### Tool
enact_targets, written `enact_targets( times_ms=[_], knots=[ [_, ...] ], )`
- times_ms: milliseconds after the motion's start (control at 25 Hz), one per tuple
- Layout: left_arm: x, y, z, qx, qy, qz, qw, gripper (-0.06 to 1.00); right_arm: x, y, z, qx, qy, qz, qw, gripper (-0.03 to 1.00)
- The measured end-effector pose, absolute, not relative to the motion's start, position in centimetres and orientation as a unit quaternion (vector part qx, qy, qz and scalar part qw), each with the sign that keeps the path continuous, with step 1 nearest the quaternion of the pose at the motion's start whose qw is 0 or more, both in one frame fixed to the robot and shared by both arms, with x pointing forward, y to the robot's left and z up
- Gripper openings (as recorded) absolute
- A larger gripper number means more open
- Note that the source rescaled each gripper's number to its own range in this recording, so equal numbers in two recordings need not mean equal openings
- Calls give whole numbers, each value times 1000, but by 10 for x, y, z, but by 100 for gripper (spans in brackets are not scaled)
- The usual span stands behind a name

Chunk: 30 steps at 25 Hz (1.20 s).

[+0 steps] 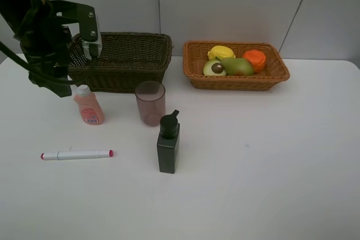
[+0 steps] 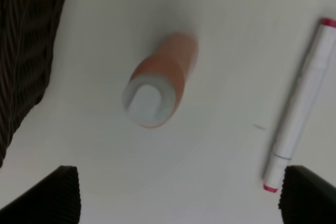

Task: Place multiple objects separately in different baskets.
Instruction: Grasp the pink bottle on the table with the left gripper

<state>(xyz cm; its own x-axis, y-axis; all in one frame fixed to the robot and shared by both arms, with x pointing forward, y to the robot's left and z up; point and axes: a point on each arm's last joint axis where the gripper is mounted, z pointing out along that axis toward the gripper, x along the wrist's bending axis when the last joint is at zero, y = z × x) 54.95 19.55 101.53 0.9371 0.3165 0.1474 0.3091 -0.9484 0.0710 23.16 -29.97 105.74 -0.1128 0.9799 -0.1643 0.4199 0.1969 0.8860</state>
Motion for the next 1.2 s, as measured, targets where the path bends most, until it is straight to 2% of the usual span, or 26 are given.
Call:
enact_targets(
  times_ms=[360,760,1200],
  knots=[
    [577,186,972,996,72,55,-4,100,232,-300,1057,530,660,347,403,100],
    [593,180,917,998,54,36,-11,100,232,-300,1057,530,660,347,403,100],
    [595,180,903,998,51,26,-15,100,232,-300,1057,530,660,347,403,100]
  ],
)
